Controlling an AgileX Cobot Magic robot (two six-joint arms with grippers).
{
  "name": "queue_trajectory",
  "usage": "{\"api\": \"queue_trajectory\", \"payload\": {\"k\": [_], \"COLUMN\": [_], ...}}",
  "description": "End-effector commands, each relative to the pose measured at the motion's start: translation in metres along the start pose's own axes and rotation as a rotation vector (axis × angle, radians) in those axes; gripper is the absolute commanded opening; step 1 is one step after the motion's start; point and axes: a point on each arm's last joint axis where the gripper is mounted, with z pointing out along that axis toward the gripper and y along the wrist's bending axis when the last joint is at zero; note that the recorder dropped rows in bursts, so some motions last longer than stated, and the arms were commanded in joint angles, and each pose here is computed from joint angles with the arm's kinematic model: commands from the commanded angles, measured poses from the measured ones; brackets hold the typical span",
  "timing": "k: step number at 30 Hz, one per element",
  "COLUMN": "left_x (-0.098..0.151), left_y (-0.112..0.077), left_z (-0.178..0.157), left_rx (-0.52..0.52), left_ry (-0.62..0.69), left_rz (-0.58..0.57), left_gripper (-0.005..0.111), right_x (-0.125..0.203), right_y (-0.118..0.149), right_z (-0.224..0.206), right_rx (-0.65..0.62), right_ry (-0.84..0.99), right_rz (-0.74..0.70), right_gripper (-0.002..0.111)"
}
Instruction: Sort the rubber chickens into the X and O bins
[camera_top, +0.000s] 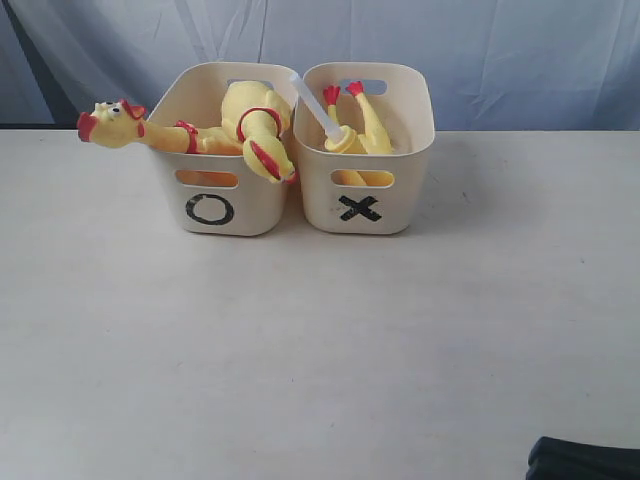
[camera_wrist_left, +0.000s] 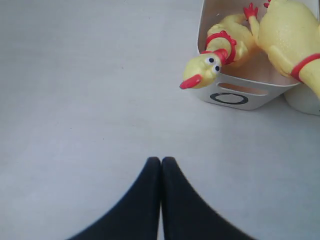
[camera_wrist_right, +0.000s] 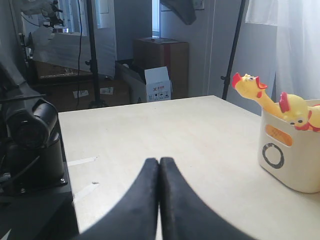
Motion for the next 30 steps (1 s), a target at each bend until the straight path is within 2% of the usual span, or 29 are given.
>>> {"api": "queue_trajectory", "payload": {"k": [1,7,10,16,24,30], "left_x": [0.031,0.078,0.104,0.147,0.183,0.192], "left_y": [0.015,0.039,0.047,0.060,0.064,0.059], "left_z": [-0.034,-0.067,-0.072,-0.080,-0.065,-0.033], "left_rx": [0.030,0.035,0.039,0.089,0.125,0.162], "left_ry": [-0.126,-0.281,-0.332,-0.526,-0.777,-0.861], "left_rz": [-0.003,0.020,0.067,0.098,0.230,0.251], "left_gripper": [0.000,0.000,0.000,0.000,0.000,0.000], "right_x": [0.001,0.001,0.001,0.001,0.001,-0.001], "right_y": [0.000,0.000,0.000,-0.001,-0.001,0.001], "right_z": [0.000,0.000,0.000,0.000,0.000,-0.004], "right_rx": [0.008,0.008,0.008,0.010,0.010,0.015], "right_ry": [0.001,0.001,0.001,0.001,0.001,-0.029], "right_rz": [-0.003,-0.003,-0.003,-0.003,-0.003,-0.021], "right_gripper": [-0.001,-0.001,-0.001,-0.001,-0.001,-0.001]}}
